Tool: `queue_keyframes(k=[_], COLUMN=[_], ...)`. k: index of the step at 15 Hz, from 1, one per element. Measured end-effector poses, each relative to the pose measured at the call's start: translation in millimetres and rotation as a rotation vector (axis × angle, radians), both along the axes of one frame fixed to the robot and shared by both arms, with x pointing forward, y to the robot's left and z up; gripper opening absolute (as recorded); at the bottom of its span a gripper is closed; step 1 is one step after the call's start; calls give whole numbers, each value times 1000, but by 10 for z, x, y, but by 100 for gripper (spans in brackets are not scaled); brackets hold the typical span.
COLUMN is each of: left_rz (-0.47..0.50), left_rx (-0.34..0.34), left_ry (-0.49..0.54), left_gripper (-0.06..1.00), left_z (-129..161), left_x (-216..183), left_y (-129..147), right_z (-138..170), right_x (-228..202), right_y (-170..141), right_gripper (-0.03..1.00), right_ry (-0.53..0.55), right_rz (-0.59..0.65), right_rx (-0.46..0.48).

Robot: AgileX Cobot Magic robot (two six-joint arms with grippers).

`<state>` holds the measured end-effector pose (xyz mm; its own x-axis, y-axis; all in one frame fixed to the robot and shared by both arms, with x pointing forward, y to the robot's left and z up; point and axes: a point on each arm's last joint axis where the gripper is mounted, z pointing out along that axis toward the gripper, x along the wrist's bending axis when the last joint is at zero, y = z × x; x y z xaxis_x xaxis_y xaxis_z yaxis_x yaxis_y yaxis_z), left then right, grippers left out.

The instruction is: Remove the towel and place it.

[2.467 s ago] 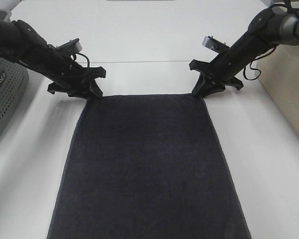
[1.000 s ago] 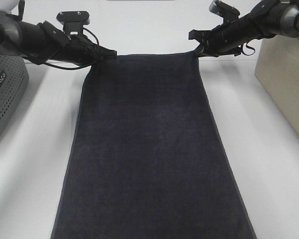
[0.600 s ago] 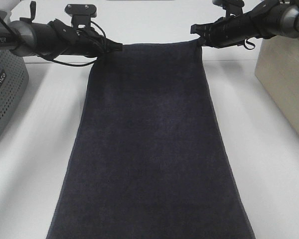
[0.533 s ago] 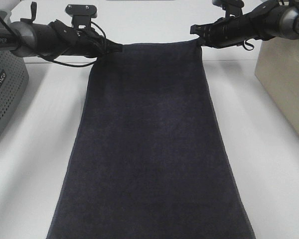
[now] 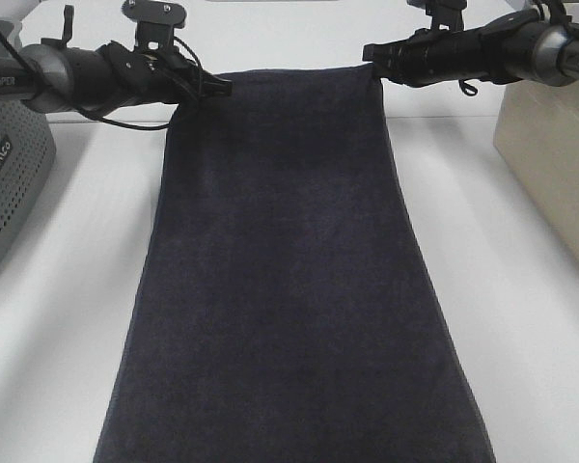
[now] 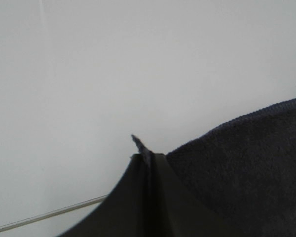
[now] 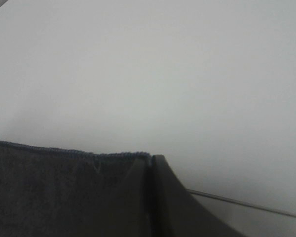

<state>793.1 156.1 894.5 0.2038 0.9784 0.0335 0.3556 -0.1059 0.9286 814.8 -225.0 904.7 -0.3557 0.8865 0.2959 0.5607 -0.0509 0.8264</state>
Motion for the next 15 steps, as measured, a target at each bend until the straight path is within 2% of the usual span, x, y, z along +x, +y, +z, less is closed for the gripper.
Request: queue_keyframes(k=[2, 5, 9, 13, 15], left_rz=[6, 9, 3, -3, -9], left_rx=[8, 29, 58, 44, 40], left_ry=[11, -17, -32, -64, -66], left_gripper=[1, 1, 1, 1, 1], left_z=[-125, -110, -173, -274, -301], left_x=[4, 14, 23, 161, 191], left_y=[6, 15, 8, -43, -57], right_z=[-22, -170, -222, -406, -400], right_x=[9, 26, 42, 50, 53], right_y=[-5, -20, -32, -40, -38], right_gripper=[2, 2, 2, 2, 2], right_ry=[-11, -2, -15, -4, -13], right_rz=[1, -16, -25, -38, -33], right_rx=[-14, -24, -35, -34, -37])
